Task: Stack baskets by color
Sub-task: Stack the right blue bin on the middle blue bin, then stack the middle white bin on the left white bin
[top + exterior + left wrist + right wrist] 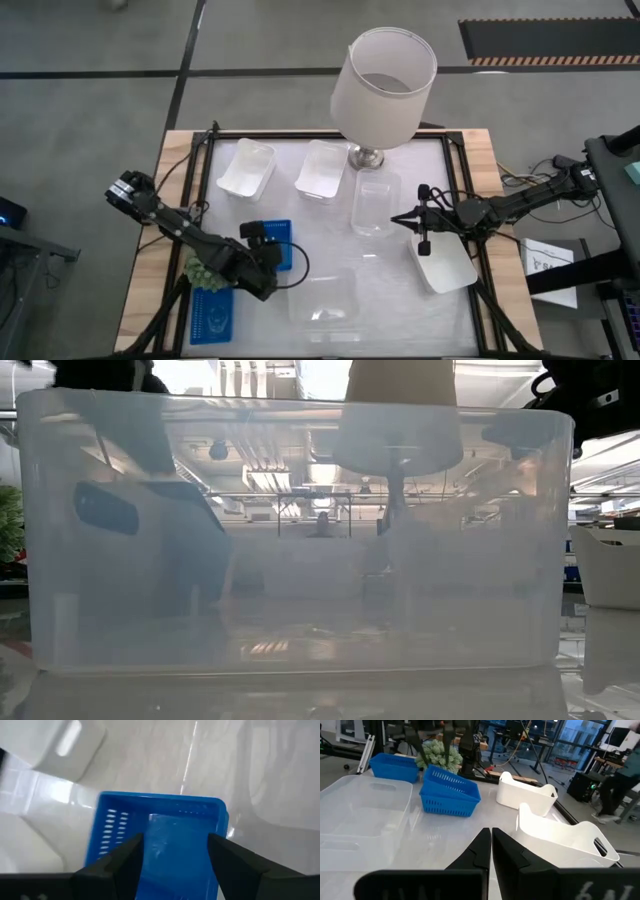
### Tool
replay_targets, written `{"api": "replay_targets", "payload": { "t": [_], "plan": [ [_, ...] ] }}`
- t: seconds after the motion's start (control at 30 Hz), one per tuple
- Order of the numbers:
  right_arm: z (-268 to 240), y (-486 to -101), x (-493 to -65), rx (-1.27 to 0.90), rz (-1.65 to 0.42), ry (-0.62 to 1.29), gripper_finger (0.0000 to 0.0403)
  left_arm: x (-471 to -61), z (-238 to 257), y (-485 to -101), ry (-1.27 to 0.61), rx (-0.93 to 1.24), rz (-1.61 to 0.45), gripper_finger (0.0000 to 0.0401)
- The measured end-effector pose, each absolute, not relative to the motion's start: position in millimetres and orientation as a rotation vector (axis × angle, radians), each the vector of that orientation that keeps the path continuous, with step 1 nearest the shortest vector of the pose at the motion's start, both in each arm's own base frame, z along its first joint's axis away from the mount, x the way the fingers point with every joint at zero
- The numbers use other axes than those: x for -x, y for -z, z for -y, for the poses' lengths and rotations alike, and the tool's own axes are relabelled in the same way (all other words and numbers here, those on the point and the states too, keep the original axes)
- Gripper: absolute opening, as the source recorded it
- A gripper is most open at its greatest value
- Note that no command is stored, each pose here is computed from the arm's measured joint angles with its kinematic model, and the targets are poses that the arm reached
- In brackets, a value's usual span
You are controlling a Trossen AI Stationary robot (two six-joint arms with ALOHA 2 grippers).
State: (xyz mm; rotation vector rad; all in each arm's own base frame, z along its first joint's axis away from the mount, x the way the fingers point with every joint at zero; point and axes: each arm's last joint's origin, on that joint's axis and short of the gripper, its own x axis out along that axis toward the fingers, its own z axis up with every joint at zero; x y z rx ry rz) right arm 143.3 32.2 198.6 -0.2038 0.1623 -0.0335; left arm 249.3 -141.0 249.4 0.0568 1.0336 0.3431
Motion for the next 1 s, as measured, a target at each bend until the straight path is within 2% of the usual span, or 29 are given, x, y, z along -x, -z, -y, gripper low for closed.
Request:
{"api": "replay_targets", "payload": {
  "t": [0.2,0.37,0.5,0.67,1.0],
  "plan": [
    [-32,-198,-143,0.192,-0.164,0.034,0.0009,-246,139,-216,-0.333,-0.034,-1.021,0.0203],
    [-32,-198,-143,0.182,-0.165,0.035,0.0009,-244,139,-213,-0.302,-0.012,-1.059,0.0203],
    [-32,-198,-143,0.178,-0.166,0.035,0.0009,-242,138,-229,-0.281,-0.029,-1.053,0.0203],
    [-32,-198,-143,0.147,-0.165,0.038,0.0009,-235,132,-260,-0.249,-0.06,-0.949,0.0203],
    [-40,-194,-145,0.027,-0.194,-0.071,0.0009,-212,99,-297,-0.494,-0.147,-0.661,0.0203]
  ]
}}
